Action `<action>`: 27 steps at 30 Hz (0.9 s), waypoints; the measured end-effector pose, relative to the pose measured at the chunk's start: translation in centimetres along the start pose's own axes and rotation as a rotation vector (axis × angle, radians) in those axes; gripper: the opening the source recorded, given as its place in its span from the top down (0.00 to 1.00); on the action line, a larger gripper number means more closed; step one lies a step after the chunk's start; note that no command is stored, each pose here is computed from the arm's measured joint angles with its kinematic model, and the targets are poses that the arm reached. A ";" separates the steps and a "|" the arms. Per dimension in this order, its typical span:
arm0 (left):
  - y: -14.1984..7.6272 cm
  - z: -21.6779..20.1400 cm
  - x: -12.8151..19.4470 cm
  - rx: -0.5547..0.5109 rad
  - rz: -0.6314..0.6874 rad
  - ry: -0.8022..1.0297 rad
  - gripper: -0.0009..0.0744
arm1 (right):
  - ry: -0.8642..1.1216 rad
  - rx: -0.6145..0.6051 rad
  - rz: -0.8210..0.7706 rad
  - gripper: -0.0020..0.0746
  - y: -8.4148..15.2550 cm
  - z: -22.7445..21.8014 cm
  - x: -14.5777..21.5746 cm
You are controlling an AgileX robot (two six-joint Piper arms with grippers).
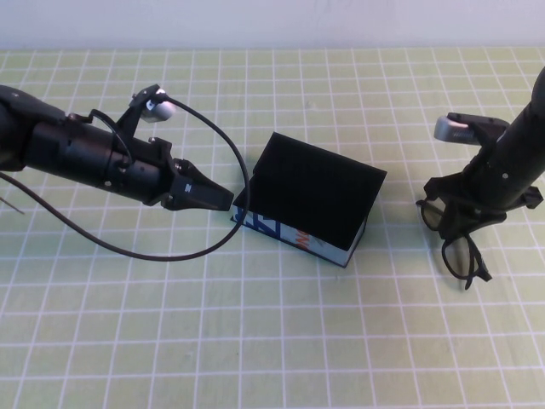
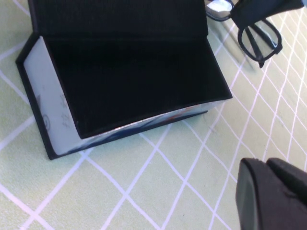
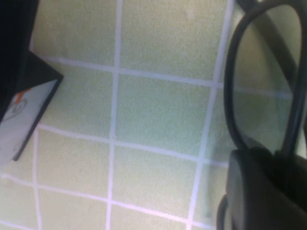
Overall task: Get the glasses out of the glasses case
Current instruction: Place the glasses on the table
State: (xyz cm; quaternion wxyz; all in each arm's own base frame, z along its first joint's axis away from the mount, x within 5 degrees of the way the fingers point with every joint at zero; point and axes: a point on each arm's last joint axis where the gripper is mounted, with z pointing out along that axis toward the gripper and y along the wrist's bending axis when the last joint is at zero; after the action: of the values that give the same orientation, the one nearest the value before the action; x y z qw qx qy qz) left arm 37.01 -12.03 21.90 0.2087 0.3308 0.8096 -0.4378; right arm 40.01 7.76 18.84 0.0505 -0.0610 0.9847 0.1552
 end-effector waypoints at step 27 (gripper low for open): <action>-0.5 -2.0 -1.6 -0.166 0.044 -0.098 0.99 | 0.042 0.117 0.001 0.97 0.9 -6.6 4.9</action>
State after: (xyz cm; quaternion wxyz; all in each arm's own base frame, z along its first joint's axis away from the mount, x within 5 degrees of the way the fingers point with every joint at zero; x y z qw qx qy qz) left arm 37.67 -11.03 24.23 0.2842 0.3083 0.8245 -0.3800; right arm 34.54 6.04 24.83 0.0332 -0.0609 0.9930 0.0961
